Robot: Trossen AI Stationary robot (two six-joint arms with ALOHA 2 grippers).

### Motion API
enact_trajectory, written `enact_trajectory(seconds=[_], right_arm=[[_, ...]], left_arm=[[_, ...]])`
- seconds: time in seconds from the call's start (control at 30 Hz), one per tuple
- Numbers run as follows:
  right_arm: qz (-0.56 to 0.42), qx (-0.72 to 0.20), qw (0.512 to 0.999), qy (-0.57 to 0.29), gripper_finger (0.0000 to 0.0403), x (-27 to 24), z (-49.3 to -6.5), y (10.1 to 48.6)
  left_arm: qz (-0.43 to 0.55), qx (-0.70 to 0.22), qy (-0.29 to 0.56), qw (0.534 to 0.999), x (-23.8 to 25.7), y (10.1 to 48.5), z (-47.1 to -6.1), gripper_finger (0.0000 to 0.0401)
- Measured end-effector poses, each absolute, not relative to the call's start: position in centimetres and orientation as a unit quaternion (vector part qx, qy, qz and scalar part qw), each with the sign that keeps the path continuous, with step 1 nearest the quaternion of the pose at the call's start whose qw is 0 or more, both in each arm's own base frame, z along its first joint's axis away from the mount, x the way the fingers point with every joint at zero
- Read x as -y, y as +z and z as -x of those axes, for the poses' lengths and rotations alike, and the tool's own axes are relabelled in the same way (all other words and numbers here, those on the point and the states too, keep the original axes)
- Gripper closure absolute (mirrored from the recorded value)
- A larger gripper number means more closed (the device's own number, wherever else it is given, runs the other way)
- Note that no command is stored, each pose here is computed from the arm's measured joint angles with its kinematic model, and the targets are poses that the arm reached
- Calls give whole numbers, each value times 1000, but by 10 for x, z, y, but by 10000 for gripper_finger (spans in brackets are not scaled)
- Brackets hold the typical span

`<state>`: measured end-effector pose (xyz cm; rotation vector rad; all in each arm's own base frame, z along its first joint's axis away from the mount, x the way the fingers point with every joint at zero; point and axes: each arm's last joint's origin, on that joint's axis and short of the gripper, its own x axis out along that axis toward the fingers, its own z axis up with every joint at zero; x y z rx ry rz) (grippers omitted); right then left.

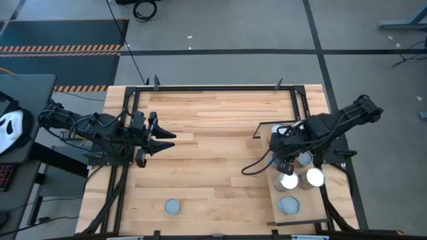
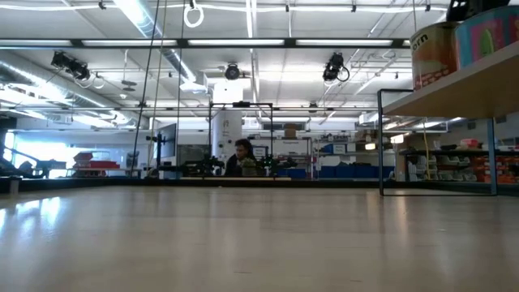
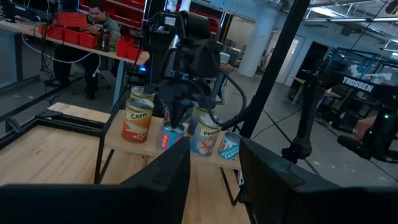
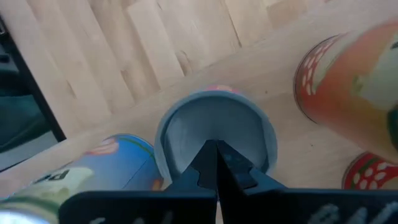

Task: Pick and place cans onto a shelf
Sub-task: Adjust the cans on the shelf

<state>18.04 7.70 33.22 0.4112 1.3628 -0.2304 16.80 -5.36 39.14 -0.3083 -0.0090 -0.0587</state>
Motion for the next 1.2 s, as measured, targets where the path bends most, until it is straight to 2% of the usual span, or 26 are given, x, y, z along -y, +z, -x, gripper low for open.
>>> enact_trajectory(seconds=[0.47,0.73,0.9,1.0,1.2], right_arm=[[-201,-643,726,-140,402,-78,-183,327],[-211,-636,729,-139,402,-76,-178,331],[-228,-618,740,-133,402,-75,-174,347],[-248,-631,717,-163,402,-69,-160,355],[-314,-632,688,-169,402,-69,-134,355]], left_arm=[[154,5,-29,988,54,391,-168,257],[154,4,-29,988,54,391,-168,257],[154,4,-29,988,54,391,-168,257],[154,4,-29,988,54,391,-168,257],[154,4,-29,988,54,391,-168,257]])
